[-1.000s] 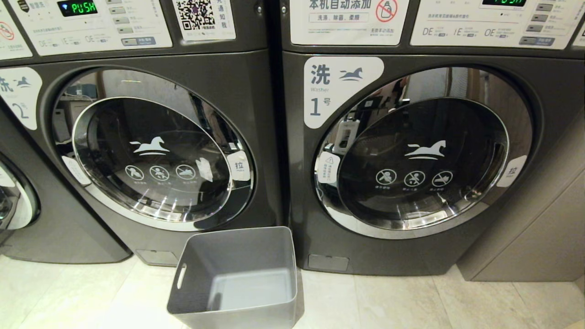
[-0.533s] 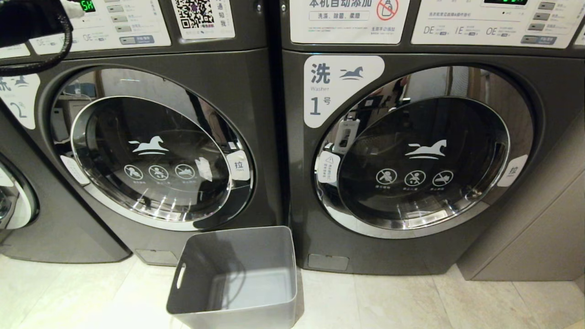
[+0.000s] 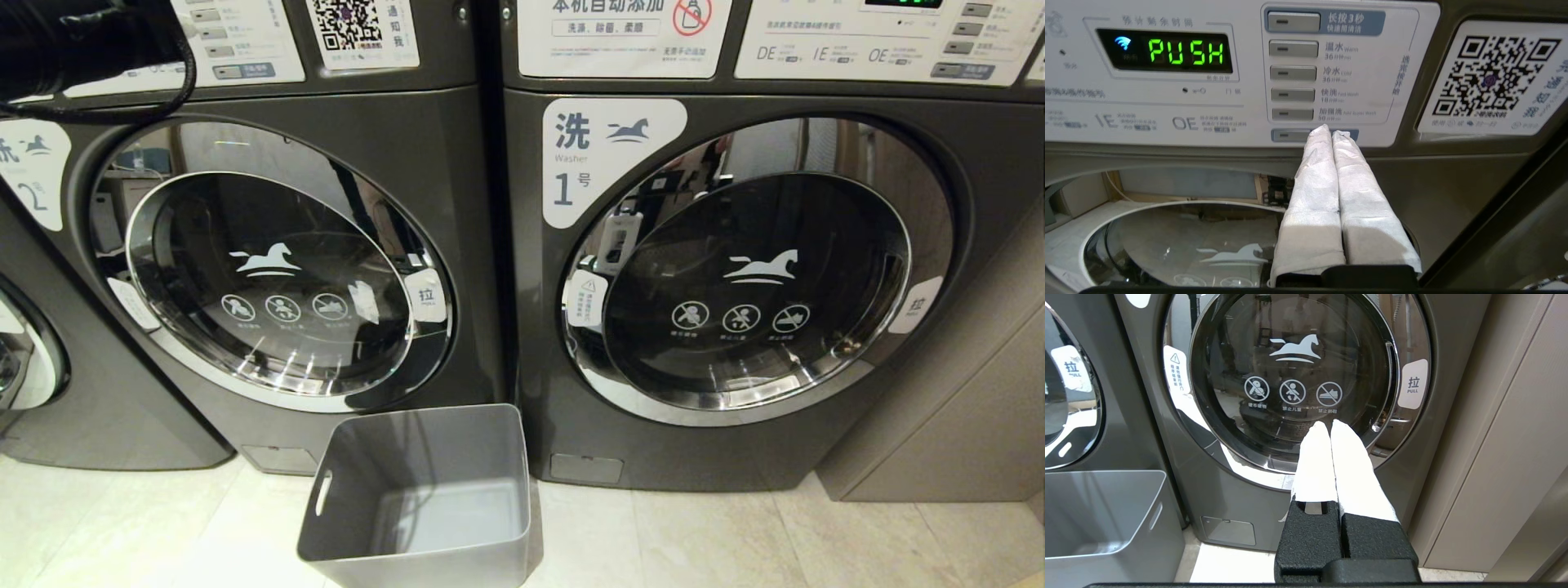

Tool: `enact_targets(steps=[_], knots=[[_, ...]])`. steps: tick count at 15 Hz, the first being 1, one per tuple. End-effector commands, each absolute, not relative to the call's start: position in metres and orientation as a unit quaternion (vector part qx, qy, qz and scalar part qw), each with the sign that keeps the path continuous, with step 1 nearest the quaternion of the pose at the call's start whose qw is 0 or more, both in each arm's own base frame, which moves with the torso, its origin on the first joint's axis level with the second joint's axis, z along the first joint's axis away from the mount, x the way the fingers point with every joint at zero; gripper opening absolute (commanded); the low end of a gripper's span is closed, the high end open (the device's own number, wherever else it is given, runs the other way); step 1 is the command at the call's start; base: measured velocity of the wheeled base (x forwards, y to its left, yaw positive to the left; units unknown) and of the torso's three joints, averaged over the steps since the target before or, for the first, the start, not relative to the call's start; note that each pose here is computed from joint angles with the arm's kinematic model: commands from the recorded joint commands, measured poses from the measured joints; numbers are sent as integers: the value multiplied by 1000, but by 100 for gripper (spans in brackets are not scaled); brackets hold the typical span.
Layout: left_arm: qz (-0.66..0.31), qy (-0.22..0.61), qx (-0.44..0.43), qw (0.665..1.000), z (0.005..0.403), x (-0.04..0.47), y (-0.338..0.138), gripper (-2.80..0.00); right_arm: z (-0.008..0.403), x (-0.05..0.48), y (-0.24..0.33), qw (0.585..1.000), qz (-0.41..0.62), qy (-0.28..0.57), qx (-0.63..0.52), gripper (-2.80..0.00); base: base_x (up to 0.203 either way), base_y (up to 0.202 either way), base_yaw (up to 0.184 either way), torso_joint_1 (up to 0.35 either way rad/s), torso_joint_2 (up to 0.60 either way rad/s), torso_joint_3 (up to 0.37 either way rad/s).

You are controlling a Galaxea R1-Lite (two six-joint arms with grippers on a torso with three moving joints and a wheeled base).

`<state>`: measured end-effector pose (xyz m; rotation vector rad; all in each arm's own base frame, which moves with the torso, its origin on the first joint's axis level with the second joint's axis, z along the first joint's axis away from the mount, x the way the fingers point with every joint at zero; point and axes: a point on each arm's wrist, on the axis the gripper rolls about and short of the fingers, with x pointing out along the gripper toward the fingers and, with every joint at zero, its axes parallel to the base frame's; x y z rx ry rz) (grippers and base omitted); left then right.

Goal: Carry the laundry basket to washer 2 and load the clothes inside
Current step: Press the washing machine switch

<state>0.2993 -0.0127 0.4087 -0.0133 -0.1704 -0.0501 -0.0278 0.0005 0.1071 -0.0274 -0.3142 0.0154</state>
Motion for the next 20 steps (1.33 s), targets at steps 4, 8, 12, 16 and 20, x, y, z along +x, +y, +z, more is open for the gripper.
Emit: enact_targets(steps=[4, 8, 12, 16, 20], knots=[[-22, -96, -6, 995, 410, 323, -12, -280, 96, -24, 1, 990, 9, -137, -14, -280, 0, 0, 0, 0, 0, 0], [-19, -97, -6, 995, 409, 332, -10, -280, 96, -24, 1, 990, 9, -137, -14, -280, 0, 0, 0, 0, 0, 0], [-17, -91, -5, 996, 405, 337, -9, -280, 96, -24, 1, 990, 8, -137, -14, -280, 0, 0, 0, 0, 0, 0], [-16, -85, -5, 996, 401, 343, -9, -280, 96, -24, 1, 990, 8, -137, -14, -280, 0, 0, 0, 0, 0, 0], [-13, -83, -4, 996, 398, 347, -7, -280, 96, -24, 1, 990, 8, -137, -14, -280, 0, 0, 0, 0, 0, 0]])
